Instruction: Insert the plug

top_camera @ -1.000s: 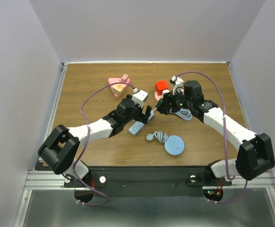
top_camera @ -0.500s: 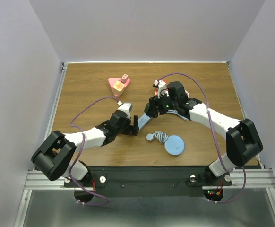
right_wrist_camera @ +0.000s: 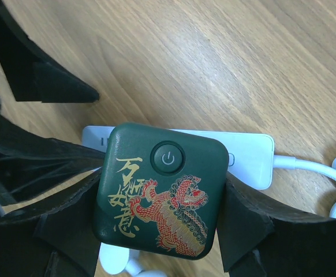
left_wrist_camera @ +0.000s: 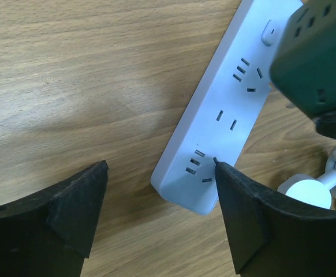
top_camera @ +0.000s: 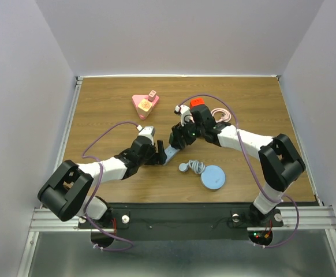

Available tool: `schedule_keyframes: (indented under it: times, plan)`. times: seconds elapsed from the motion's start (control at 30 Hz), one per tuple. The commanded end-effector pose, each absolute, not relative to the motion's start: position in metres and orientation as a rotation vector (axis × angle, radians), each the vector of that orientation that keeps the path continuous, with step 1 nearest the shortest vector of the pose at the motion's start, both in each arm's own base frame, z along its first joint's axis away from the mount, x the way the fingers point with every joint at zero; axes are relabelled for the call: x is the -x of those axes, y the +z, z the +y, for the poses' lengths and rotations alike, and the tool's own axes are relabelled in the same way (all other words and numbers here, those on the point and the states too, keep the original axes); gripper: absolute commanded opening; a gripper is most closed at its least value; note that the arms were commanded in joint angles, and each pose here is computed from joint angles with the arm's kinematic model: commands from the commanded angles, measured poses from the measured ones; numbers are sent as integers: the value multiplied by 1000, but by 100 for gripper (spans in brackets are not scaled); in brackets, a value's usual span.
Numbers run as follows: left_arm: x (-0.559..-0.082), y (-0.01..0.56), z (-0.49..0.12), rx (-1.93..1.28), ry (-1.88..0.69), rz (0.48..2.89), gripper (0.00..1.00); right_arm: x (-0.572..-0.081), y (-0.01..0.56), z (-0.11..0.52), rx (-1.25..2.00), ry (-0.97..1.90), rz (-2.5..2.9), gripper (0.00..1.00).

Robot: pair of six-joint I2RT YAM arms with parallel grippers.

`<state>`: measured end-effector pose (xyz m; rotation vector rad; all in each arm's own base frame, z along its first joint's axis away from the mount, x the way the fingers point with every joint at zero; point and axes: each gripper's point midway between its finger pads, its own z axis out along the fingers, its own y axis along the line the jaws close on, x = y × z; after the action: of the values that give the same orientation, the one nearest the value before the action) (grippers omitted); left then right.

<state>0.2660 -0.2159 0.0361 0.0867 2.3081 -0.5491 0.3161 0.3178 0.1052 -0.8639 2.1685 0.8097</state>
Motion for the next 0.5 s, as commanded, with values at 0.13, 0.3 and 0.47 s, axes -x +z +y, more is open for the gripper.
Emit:
schedule_keyframes:
  times: [0.13,0.3,0.47]
  plan:
    - [-264,34,-213,-69,-579,2304,77,-345,125,334,890,761,2028,0]
    - [-263,32,-213,-71,-579,2312,70,-345,121,334,898,753,2028,0]
    - [-261,29,-211,-71,-571,2322,66,-346,115,334,894,754,2044,0]
